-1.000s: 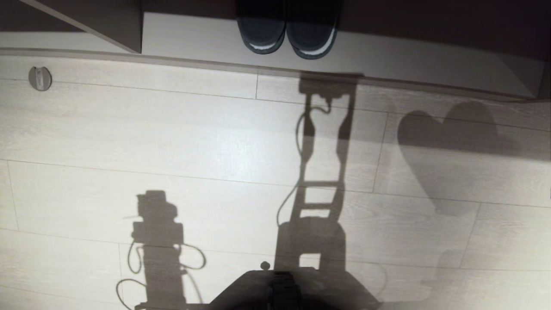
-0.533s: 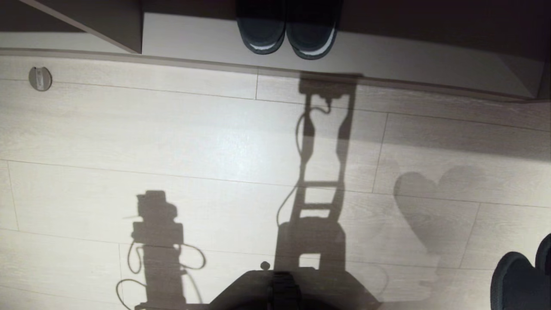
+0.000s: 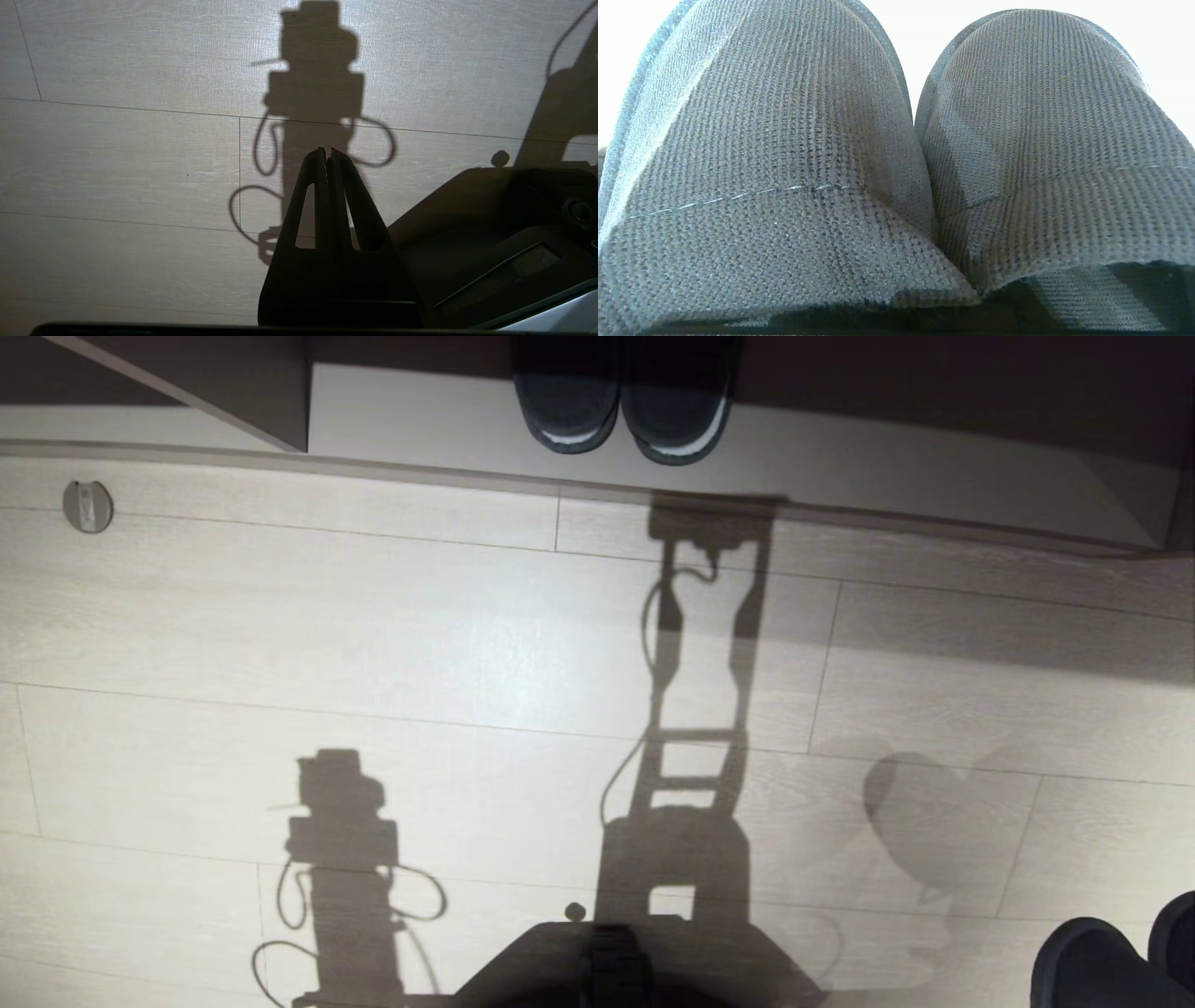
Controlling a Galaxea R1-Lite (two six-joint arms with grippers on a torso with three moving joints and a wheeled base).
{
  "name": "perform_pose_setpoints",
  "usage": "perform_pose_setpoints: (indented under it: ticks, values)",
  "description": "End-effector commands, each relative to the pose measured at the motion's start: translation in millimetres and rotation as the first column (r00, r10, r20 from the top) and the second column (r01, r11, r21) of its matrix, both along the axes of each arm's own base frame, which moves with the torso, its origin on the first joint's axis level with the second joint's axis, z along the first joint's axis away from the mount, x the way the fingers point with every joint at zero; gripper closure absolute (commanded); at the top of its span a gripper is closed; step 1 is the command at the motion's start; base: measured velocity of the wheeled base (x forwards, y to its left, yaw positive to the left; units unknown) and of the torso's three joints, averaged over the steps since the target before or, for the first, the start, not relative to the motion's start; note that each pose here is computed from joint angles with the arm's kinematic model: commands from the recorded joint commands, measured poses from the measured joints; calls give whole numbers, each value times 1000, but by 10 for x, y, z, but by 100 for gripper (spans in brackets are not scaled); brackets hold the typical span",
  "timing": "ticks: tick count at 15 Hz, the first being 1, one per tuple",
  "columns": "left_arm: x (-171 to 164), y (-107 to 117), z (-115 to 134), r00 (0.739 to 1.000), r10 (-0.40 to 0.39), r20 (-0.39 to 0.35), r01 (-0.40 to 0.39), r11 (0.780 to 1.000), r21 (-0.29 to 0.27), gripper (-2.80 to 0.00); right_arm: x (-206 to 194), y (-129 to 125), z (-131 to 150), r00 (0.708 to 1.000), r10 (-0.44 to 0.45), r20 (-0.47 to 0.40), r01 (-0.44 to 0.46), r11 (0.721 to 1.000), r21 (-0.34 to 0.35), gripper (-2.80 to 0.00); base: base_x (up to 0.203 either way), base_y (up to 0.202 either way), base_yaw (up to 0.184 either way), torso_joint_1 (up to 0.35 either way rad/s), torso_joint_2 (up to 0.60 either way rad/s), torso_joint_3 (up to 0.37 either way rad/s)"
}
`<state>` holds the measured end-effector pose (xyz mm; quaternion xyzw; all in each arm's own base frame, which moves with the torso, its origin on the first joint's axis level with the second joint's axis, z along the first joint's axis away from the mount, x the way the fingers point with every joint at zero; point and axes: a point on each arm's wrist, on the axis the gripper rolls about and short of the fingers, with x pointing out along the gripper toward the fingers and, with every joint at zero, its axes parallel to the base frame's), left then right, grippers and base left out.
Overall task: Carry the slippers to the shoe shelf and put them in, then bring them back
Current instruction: Place the slippers on the floor
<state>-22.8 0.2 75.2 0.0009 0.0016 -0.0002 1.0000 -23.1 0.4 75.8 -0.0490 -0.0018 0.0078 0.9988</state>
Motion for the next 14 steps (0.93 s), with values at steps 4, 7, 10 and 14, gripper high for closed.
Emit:
perform_pose_setpoints:
  ticks: [4,7,10,14]
  values:
    - [1,0,-3,1000,2,0,-2,1000,-8,0,3,0,-17,1000,-2,-12,2,1000,23,0,0,0,0,1,1,8]
    - [1,0,-3,1000,2,0,-2,1000,-9,0,3,-1,-15,1000,-2,-11,2,999,40,0,0,0,0,2,1,157]
    - [1,0,-3,1000,2,0,-2,1000,-9,0,3,-1,-14,1000,-3,-10,4,998,55,0,0,0,0,0,2,190]
    - [1,0,-3,1000,2,0,-2,1000,-9,0,2,-1,-14,1000,-5,-8,5,998,55,0,0,0,0,5,3,204]
